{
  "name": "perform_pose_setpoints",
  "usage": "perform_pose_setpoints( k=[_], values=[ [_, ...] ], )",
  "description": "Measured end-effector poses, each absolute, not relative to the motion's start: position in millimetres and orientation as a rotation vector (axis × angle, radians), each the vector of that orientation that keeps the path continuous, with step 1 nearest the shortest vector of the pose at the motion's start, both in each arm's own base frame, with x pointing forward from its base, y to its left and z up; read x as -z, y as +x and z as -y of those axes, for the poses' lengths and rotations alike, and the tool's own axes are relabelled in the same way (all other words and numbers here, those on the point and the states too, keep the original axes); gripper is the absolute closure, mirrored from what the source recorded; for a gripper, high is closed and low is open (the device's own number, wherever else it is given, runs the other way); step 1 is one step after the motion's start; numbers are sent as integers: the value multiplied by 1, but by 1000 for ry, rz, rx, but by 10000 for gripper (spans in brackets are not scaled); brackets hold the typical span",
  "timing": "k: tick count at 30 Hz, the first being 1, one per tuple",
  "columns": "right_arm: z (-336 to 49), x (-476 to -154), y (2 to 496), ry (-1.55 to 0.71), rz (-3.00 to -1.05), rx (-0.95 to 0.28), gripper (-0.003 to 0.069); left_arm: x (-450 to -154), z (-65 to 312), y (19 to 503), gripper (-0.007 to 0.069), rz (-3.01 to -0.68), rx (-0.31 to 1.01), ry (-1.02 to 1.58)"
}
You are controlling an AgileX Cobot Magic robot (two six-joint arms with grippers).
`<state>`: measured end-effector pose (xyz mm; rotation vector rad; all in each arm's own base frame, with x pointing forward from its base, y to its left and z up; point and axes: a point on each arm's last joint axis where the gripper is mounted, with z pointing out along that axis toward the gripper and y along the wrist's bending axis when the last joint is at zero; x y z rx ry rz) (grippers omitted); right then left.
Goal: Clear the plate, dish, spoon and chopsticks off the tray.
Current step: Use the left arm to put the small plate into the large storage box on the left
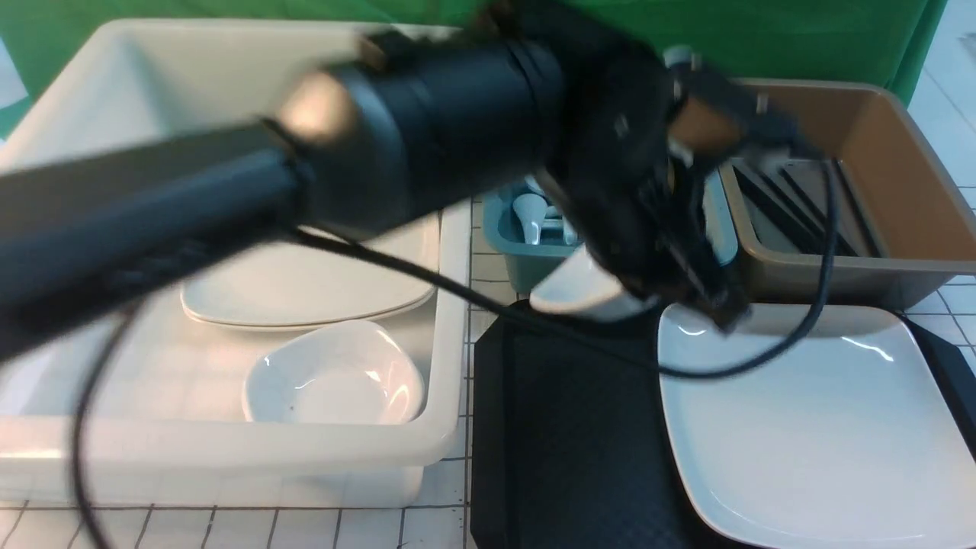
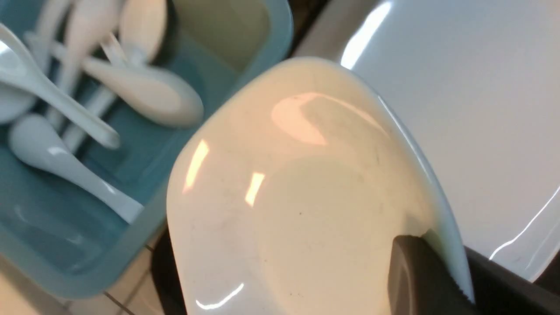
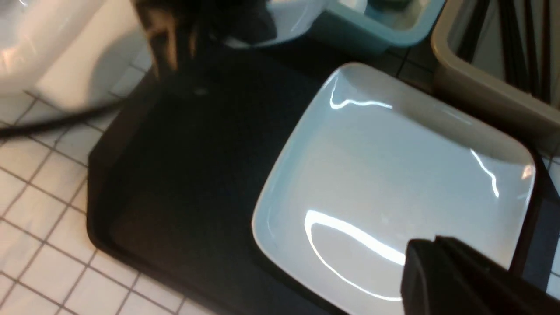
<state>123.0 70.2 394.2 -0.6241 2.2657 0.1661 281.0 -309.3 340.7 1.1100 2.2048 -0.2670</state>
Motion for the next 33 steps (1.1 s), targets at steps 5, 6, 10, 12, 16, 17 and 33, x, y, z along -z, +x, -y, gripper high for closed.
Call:
perform_pose_setpoints(
  k=[5,6,10,12,16,17,33],
  values=[
    [-86,-414,129,-644,-2217,-315,654,-427,257,276,596,-2071,313,883],
    [-92,-419,132,-673,-2203,-360,654,-437,243,277,596,-2069,277,849],
    [-119,-434,153,-759,-2185,-485,654,-441,195,287,596,-2209,96,728],
    [-133,-440,167,-774,-2195,-529,654,-432,177,294,596,-2305,30,672],
    [-157,-457,198,-826,-2212,-551,654,-392,159,301,596,-2492,-71,654],
    [-161,-463,203,-837,-2208,-549,654,-381,158,301,596,-2528,-80,664],
    [-221,-462,231,-1057,-2174,-566,654,-279,162,285,596,-2725,12,765]
  ],
)
